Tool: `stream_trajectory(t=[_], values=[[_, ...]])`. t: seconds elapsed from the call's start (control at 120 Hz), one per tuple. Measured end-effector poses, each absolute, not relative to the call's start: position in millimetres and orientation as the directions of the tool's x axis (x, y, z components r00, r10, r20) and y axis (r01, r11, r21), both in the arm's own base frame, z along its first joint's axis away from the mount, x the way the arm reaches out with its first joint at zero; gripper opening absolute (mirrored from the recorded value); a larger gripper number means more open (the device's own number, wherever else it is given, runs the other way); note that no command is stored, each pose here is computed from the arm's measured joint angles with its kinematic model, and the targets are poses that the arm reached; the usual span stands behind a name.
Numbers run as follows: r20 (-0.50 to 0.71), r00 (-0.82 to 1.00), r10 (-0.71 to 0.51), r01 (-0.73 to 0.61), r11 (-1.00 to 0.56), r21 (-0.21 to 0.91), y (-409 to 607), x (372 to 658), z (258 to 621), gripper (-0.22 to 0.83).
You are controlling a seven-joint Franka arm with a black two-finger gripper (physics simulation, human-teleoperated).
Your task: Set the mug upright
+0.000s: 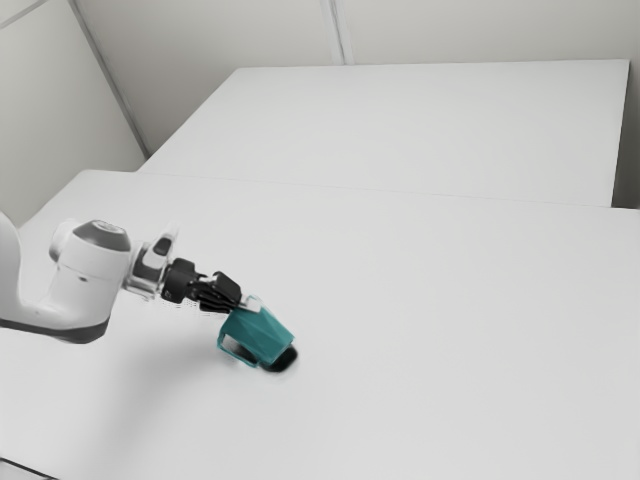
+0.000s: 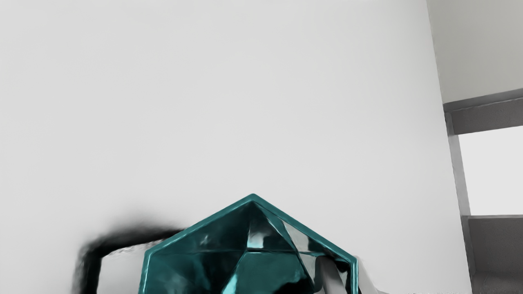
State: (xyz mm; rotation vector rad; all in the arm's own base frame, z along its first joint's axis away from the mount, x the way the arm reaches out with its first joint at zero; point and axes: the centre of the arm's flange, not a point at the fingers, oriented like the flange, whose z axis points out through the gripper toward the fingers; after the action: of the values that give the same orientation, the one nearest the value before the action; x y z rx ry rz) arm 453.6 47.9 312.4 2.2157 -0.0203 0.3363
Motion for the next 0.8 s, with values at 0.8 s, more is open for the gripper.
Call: stream_trajectory(t=[0.8], values=[[0.162,0.841,-0.516,-0.497,-0.855,-0.146,13.3,575.9,405.2,-0.17]])
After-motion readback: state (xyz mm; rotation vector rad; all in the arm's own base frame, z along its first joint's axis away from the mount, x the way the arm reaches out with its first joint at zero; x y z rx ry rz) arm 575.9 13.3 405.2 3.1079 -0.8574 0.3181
